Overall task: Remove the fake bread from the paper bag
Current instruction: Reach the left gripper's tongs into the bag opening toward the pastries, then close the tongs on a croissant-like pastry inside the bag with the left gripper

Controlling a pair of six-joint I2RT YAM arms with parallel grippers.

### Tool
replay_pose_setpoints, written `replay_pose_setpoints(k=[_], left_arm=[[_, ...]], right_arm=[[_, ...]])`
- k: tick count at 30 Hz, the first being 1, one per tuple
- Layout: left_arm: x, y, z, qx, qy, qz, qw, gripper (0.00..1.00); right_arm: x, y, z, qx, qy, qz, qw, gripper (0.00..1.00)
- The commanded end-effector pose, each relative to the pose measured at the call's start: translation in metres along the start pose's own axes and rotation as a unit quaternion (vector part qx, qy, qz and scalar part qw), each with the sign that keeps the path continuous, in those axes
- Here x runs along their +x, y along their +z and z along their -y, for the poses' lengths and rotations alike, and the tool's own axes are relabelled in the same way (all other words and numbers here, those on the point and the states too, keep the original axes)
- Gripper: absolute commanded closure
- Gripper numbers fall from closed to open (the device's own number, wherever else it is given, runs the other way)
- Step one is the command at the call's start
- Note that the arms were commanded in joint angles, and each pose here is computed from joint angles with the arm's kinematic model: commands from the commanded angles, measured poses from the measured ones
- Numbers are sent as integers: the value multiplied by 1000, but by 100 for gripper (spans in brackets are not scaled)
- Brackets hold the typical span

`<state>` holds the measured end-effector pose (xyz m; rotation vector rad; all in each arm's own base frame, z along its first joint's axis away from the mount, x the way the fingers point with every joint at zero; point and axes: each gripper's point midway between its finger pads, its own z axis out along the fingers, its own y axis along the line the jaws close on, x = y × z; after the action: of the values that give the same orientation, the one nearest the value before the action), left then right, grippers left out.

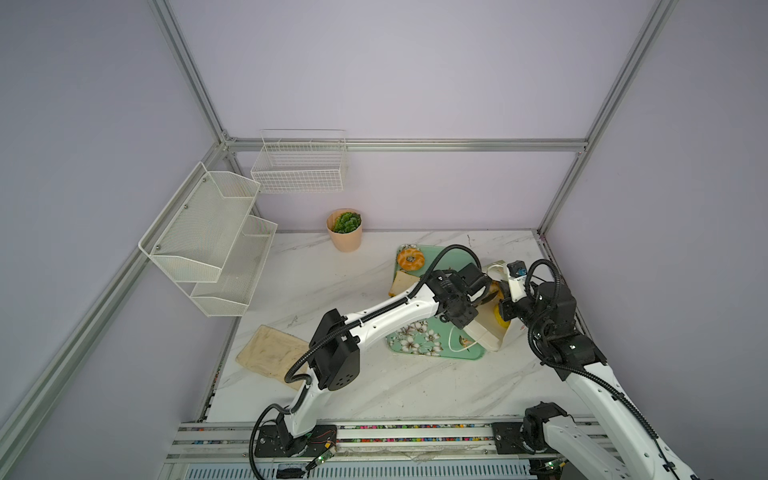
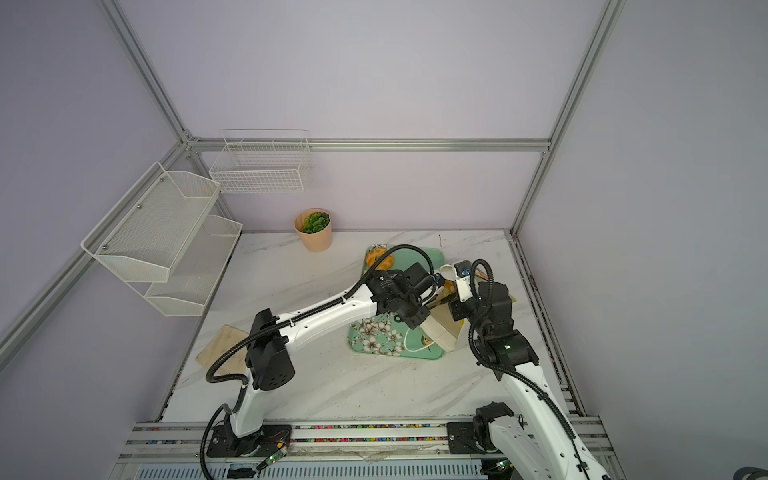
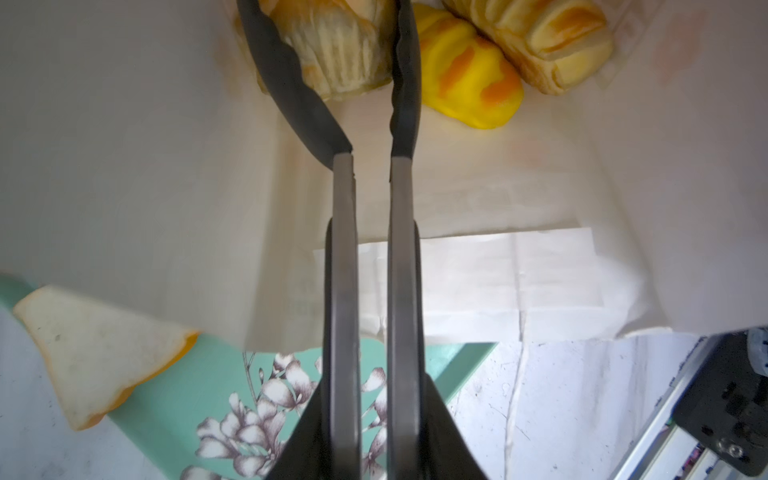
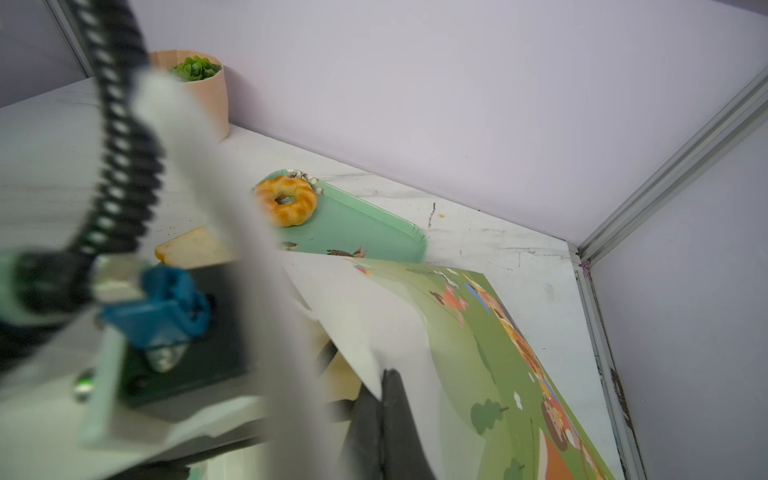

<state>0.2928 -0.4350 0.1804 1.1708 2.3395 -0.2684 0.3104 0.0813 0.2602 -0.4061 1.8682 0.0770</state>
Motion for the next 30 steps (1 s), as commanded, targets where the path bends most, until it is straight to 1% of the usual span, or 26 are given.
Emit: replay_pose_setpoints(k=[1,7,13,18,23,30], left_arm=[[-15,-33,-8,-7,-15,53,998,82],[-4,-52,-10,-5,-26,58,998,83],[5,-55,-9,2,-25,54,998,84],[10,-68,-9,5,-29,60,998,84],[15,-94,-10,10,-27,78,997,84],[42,-123,-11,19,-25,88,996,84]], right_arm=[[-12,-1,3,5,18,16,1000,100],[-14,2,5,9,34,14,999,100],[-13,3,6,13,40,13,999,100],[-13,2,10,24,44,8,999,100],[-12,3,14,35,52,5,998,100],[-11,7,18,44,58,-5,997,100]])
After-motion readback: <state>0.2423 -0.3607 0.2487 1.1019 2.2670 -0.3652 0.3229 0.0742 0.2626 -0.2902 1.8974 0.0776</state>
